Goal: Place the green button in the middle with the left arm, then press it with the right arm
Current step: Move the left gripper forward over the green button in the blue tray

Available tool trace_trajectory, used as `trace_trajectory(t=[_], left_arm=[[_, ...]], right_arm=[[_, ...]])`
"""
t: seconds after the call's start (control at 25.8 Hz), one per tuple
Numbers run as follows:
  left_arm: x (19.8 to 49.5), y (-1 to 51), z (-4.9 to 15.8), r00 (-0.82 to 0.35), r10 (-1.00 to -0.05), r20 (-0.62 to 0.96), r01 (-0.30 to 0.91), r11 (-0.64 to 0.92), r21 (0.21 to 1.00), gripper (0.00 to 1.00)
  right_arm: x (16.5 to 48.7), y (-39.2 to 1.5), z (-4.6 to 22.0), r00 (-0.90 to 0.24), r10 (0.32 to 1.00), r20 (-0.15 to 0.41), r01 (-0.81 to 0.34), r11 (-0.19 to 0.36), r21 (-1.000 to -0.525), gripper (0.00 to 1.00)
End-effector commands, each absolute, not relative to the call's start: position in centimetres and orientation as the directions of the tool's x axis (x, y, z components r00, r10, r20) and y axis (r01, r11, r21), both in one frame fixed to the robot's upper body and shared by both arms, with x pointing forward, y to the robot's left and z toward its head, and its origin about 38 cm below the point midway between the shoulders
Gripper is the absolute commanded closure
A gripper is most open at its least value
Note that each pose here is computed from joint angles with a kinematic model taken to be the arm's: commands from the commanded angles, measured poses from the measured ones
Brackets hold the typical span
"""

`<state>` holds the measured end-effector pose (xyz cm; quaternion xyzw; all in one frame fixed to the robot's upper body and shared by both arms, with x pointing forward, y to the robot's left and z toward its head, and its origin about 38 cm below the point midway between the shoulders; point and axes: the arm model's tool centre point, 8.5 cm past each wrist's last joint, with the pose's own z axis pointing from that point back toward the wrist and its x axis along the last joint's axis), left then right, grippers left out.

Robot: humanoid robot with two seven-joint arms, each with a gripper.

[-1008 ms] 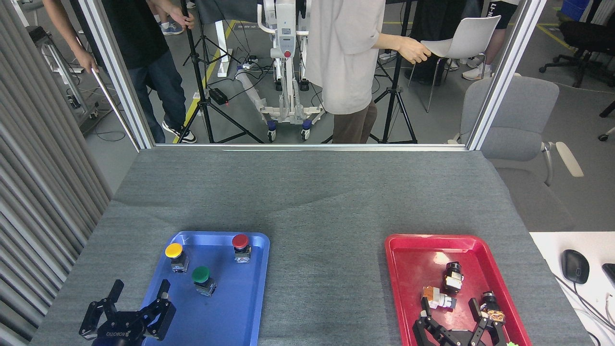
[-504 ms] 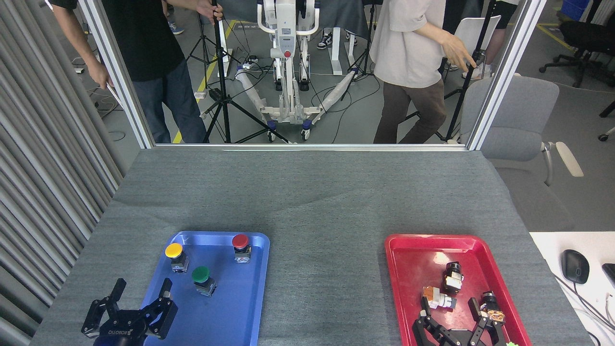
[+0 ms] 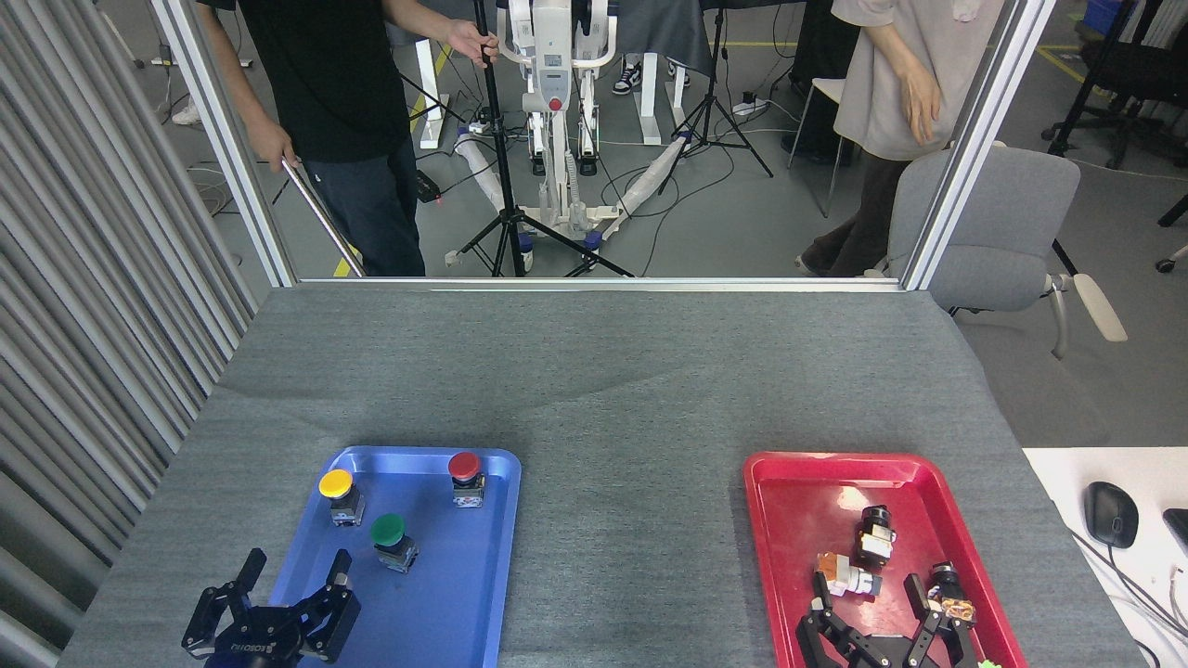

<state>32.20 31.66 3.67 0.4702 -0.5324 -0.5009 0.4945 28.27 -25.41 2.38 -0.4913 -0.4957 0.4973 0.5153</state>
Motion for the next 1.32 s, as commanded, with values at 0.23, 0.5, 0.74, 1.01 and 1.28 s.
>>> trace_trajectory(t=[0.23, 0.5, 0.74, 1.01, 1.28], left_arm=[[32.3, 31.4, 3.6, -0.075, -0.996, 0.054, -0.003, 0.055, 0.998, 0.01], [32.2, 31.5, 3.6, -0.074, -0.996, 0.053, -0.001, 0.053, 0.999, 0.01], [32.2, 31.4, 3.6, -0.074, -0.996, 0.054, -0.001, 0.054, 0.999, 0.01], [32.2, 31.4, 3.5, -0.073, -0.996, 0.053, 0.005, 0.053, 0.999, 0.01], [32.9, 28.8, 2.5, -0.148, -0.989, 0.001, 0.040, -0.005, 0.999, 0.01]], right_arm=[[28.3, -25.1, 2.4, 0.013, 0.999, 0.029, -0.026, 0.030, -0.999, 0.00], [28.3, -25.1, 2.4, 0.013, 0.999, 0.029, -0.026, 0.030, -0.999, 0.00], [28.3, -25.0, 2.4, 0.012, 0.999, 0.032, -0.028, 0.033, -0.999, 0.00], [28.4, -25.0, 2.4, 0.012, 0.999, 0.032, -0.026, 0.033, -0.999, 0.00], [28.4, -25.1, 2.5, 0.015, 0.999, 0.032, -0.024, 0.032, -0.999, 0.00]])
